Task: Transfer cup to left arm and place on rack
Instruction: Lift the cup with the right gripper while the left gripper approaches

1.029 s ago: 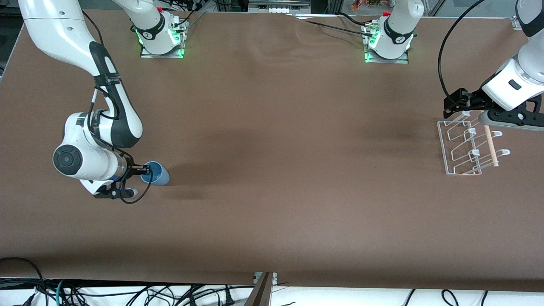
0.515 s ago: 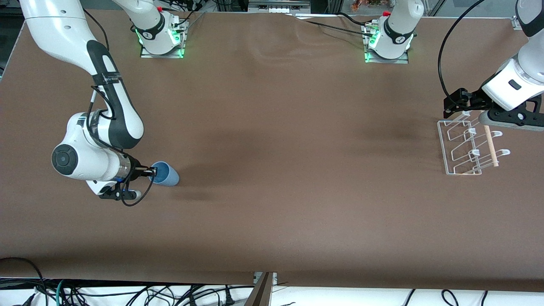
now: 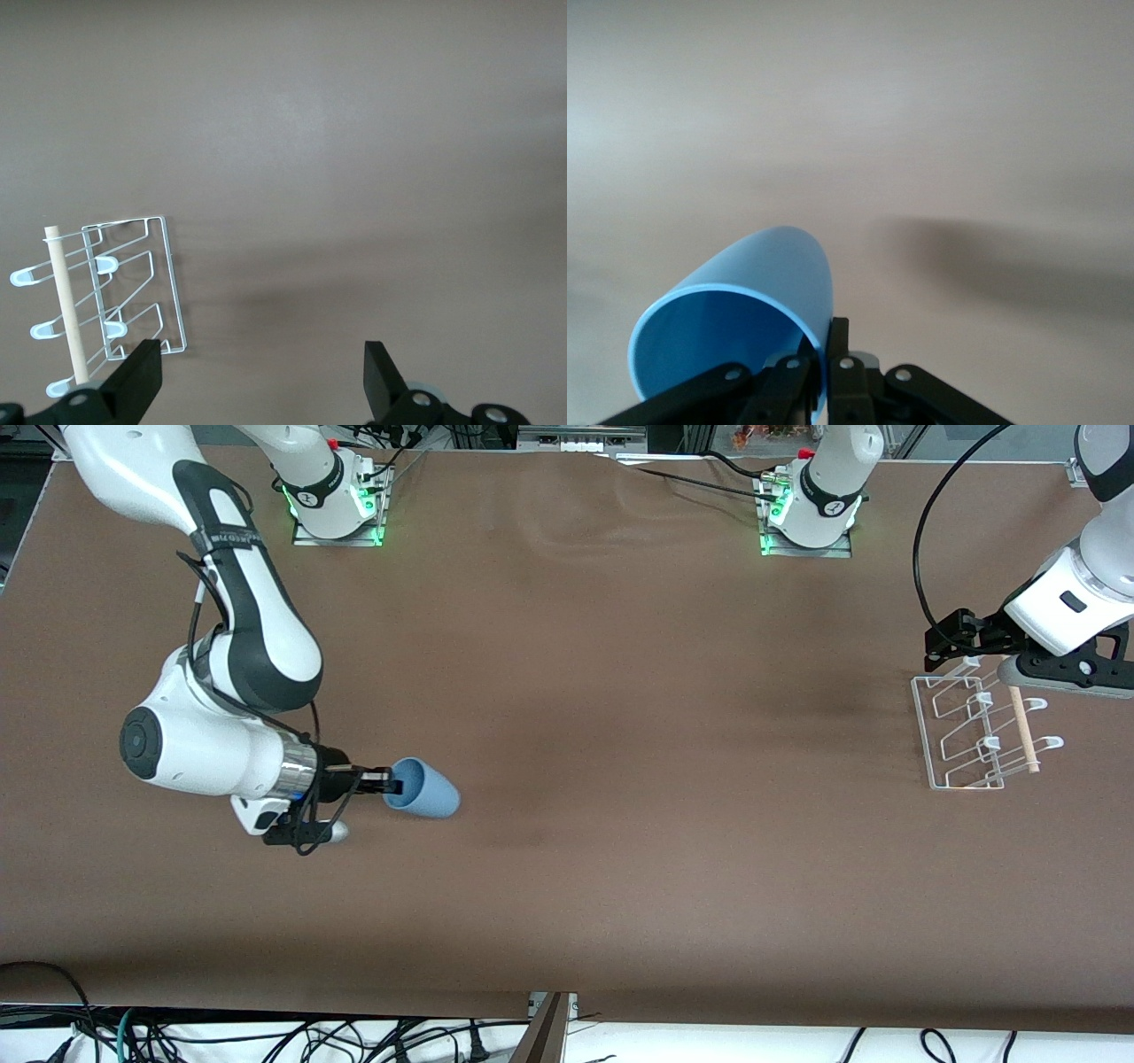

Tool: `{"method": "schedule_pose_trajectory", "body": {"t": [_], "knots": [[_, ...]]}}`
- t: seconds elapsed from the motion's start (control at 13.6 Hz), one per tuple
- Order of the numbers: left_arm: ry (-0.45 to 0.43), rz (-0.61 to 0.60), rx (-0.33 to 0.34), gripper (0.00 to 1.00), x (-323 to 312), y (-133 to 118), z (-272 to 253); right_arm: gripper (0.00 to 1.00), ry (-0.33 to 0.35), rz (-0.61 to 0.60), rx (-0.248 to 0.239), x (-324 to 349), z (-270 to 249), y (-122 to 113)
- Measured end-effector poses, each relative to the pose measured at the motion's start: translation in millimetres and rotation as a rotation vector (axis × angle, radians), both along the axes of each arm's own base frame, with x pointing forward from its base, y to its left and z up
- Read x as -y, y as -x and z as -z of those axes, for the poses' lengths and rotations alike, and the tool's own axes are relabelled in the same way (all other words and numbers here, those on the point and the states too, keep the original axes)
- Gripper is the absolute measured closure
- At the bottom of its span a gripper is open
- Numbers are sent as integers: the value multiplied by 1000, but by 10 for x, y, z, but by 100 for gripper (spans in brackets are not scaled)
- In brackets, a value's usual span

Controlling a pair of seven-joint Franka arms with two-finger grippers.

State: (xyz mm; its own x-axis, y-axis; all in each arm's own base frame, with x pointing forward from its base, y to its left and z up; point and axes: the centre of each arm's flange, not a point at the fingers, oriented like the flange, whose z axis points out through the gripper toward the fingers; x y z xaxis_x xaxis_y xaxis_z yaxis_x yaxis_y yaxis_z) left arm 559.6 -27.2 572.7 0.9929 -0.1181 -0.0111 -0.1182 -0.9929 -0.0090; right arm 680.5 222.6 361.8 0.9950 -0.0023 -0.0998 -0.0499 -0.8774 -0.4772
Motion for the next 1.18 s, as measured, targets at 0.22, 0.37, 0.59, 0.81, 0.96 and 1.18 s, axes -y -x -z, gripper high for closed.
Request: {"method": "schedule_pose_trajectory", "body": {"t": [0.22,0.37,0.59,0.81,0.96,1.18], "knots": [[0,0,0,0,0,0,0,95,-129,95,-81,-535,-125,42],[0,0,0,0,0,0,0,95,-219,157,-118,-841,-153,53],[0,0,0,0,1,0,0,95,-297,227,-136,-1261,-175,137],[26,2,-39,0,55,26,62,95,-311,255,-105,-1680,-141,277],[89,13,-76,0,228,20,164,95,-321,276,-97,-1977,-91,372],[204,97,-108,0,616,-112,352,95,-332,307,-121,-2346,-45,504]]}}
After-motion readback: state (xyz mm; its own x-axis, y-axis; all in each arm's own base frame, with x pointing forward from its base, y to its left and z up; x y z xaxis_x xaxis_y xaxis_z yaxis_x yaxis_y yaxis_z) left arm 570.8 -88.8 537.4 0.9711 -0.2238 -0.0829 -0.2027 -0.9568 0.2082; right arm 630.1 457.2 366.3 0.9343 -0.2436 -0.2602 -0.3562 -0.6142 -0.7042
